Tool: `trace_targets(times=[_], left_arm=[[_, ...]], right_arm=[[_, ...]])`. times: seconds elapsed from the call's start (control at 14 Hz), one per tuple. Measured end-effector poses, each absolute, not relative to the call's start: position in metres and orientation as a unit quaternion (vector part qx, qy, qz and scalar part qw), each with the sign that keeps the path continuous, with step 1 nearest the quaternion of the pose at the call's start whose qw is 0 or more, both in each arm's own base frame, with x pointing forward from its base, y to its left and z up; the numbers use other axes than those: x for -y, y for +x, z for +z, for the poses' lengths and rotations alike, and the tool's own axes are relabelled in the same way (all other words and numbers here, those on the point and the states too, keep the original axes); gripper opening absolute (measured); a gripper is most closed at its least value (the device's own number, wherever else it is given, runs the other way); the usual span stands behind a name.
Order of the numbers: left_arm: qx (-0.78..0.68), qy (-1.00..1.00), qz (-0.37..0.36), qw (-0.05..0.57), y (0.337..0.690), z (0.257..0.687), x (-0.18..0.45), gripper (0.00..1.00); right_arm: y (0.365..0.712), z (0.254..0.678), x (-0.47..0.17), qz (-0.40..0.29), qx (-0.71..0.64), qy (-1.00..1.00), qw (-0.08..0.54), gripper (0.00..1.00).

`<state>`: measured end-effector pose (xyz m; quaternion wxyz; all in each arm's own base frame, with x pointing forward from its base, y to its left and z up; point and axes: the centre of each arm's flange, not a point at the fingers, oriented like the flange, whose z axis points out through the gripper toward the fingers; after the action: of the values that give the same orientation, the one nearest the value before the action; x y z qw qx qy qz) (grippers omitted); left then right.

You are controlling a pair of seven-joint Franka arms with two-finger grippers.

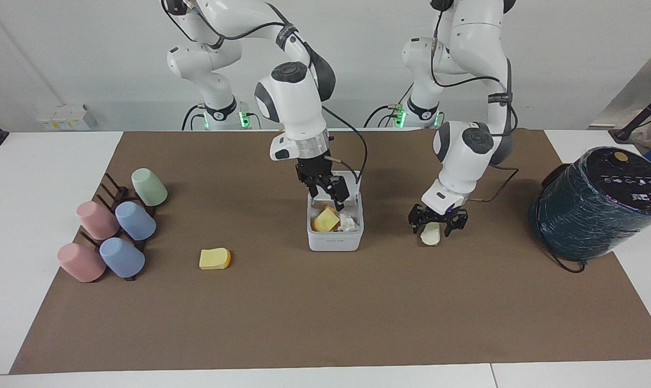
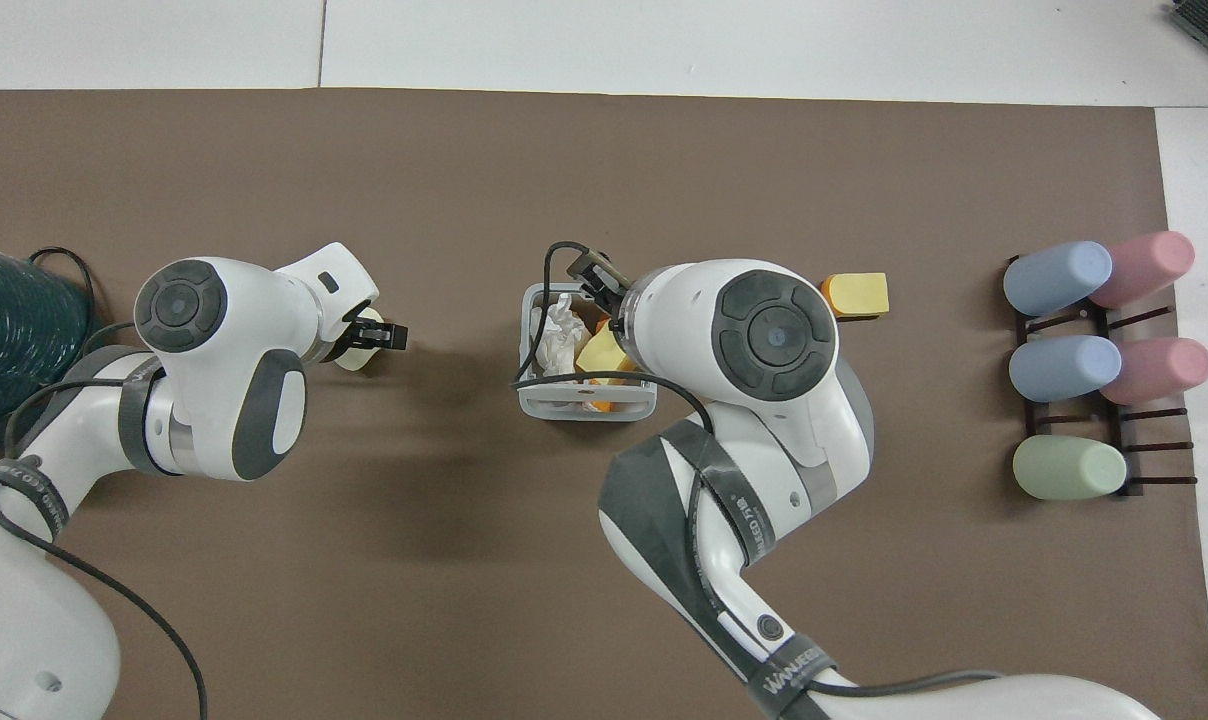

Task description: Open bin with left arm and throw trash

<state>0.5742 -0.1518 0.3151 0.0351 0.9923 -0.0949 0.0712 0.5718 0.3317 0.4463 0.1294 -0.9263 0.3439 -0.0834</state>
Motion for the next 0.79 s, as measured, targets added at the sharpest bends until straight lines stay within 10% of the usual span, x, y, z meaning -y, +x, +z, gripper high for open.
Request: trace_targets(times=[0.36,0.79], left_arm=[[0.096,0.992,0.071,0.035,0.574,0.317,0.152,0.11],[0.099,0.992,0.063,0.041,0.599,0.372,0.166,0.08]], right_arm=[[0.615,0.405,-0.206,-0.084,-0.197,-0.974,0.067,1.0],[0.613,0.335,-0.106,-0.103,-0.049,-0.993,0.037,1.0]])
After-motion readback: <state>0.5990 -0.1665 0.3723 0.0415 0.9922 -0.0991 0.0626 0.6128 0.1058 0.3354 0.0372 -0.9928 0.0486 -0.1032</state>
